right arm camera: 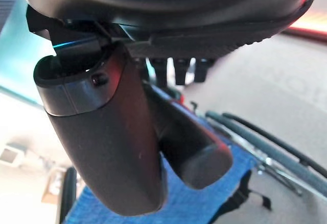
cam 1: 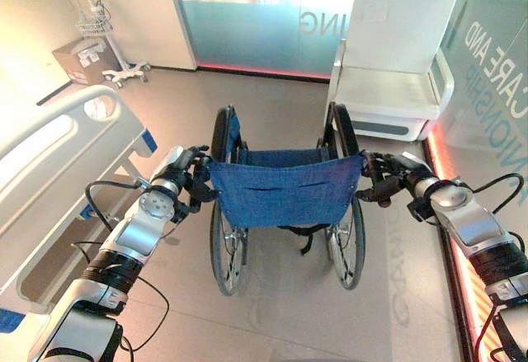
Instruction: Push the wheelchair next to the bed
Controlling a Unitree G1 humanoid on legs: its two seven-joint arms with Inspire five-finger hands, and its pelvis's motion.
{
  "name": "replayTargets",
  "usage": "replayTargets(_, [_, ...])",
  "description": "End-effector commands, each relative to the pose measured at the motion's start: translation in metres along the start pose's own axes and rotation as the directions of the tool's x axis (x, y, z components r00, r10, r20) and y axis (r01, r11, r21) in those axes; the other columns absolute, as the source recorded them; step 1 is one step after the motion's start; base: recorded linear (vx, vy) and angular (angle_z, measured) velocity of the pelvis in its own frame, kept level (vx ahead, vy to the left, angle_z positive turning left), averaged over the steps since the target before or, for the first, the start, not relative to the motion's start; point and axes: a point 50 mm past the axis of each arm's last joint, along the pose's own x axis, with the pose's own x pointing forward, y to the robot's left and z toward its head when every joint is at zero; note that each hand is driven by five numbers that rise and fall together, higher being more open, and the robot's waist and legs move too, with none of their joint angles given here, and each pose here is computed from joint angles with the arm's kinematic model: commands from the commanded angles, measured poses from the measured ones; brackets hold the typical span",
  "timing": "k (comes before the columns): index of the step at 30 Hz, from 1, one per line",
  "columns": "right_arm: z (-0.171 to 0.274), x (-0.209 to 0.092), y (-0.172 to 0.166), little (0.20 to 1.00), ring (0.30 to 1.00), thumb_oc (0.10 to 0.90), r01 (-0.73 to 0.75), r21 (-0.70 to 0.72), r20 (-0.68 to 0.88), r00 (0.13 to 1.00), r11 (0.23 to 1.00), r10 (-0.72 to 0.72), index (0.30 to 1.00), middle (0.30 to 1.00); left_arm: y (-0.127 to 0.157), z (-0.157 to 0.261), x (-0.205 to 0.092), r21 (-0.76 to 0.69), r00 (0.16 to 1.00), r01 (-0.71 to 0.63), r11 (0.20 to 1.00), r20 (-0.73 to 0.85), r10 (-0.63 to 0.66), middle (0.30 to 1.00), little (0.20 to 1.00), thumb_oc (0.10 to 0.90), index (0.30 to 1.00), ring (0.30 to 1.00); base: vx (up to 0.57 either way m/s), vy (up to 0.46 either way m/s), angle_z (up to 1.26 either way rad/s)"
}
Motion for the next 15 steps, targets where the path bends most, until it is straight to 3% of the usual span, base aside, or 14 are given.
replayTargets(1, [-0.03,-0.013,-0.021,0.9,0.9,0.8,0.142,-0.136,-0.12,0.98,0.981,-0.158,0.9,0.9,0.059,-0.109,-0.027,0.344,0.81,-0.116,0.932,-0.509,0.289,0.9,0.9,0.8,0.9,0.9,0.0,0.0,0.0])
replayTargets(7, [-0.034,-0.015,-0.015,0.9,0.9,0.8,0.136,-0.23,-0.148,0.974,0.964,-0.172,0.9,0.9,0.04,-0.113,-0.026,0.285,0.781,-0.087,0.954,-0.575,0.243,0.9,0.9,0.8,0.9,0.9,0.0,0.0,0.0])
replayTargets(12, [-0.034,-0.011,-0.009,0.9,0.9,0.8,0.114,-0.291,-0.19,0.966,0.95,-0.174,0.9,0.9,0.027,-0.121,-0.026,0.175,0.727,-0.108,0.979,-0.657,0.198,0.9,0.9,0.8,0.9,0.9,0.0,0.0,0.0])
replayTargets(15, [-0.03,-0.006,-0.001,0.9,0.9,0.8,0.081,-0.309,-0.207,0.967,0.948,-0.15,0.9,0.9,0.003,-0.127,-0.025,0.04,0.689,-0.169,0.985,-0.71,0.147,0.9,0.9,0.8,0.9,0.9,0.0,0.0,0.0])
